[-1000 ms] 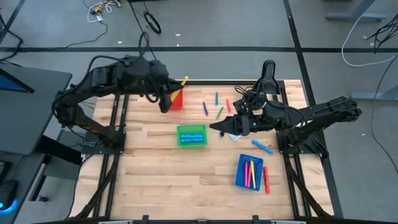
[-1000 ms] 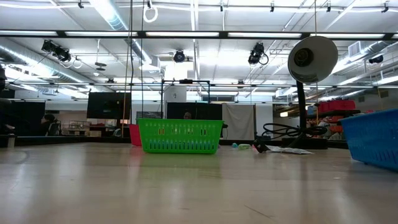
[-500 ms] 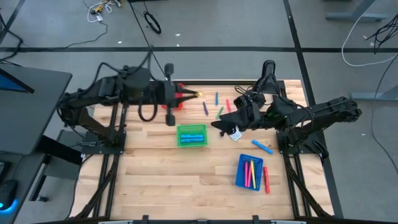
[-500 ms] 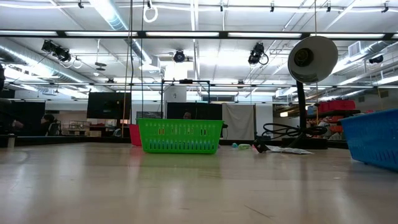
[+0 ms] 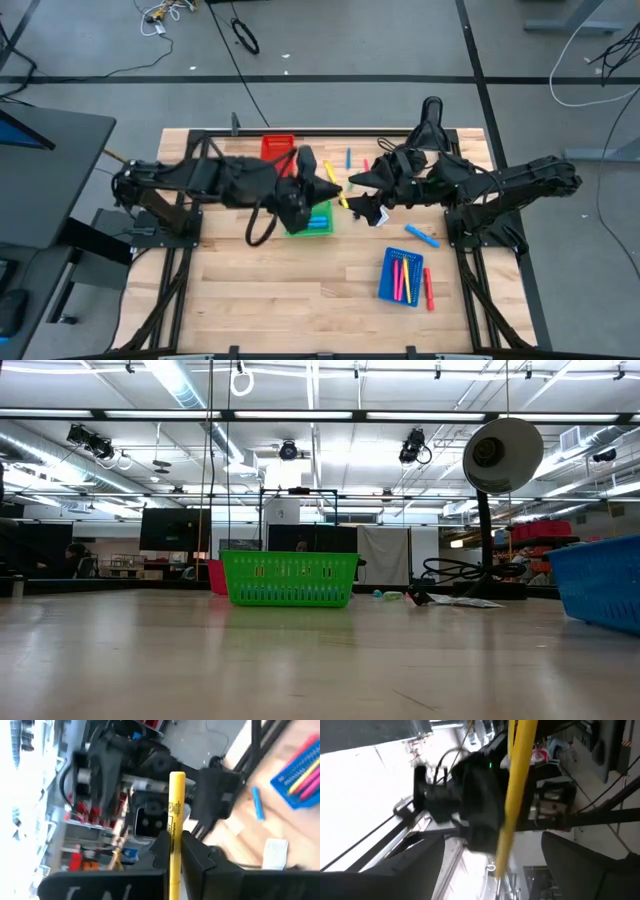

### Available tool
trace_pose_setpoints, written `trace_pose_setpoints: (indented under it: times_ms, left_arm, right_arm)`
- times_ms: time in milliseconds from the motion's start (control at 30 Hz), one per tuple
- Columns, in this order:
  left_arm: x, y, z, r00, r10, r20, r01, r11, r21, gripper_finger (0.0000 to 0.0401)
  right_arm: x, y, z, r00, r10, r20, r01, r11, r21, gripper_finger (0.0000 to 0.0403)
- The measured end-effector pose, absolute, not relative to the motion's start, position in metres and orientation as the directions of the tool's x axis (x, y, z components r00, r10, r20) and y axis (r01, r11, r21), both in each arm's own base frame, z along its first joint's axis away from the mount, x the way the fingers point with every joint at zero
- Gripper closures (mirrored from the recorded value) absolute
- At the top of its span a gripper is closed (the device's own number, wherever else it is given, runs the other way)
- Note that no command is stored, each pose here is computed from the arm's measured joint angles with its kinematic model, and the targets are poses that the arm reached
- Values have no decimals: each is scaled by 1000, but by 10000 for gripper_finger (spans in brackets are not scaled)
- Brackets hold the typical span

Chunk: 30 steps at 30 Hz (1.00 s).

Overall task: Pick & Place Markers
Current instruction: Put the large yellow pen into the blue bin

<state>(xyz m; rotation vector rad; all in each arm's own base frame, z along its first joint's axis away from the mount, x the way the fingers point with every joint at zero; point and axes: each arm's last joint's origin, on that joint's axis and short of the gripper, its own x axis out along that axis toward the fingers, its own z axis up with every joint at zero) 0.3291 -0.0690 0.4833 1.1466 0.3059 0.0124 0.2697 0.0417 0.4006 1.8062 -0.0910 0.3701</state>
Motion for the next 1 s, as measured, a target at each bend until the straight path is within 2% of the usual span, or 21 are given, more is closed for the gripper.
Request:
trace_pose_setpoints:
  times_ms: [167,467,600,767,1000]
  left_arm:
    - [332,-90,484,971,153,-185,123,343,931,378]
    - [346,-101,476,976,138,-168,113,337,935,378]
    - [347,-101,475,975,143,-170,116,327,938,378]
    - [348,-103,473,973,151,-172,116,324,939,378]
    - [347,-105,474,975,146,-169,115,323,939,378]
  right_arm:
    - [272,35,396,961,112,252,-216,-259,941,71]
    - [272,33,395,963,111,246,-212,-253,944,74]
    - [272,35,395,963,118,242,-207,-251,946,94]
    - [272,37,395,962,124,242,-210,-228,951,154]
    - [272,37,395,963,123,239,-209,-213,954,289]
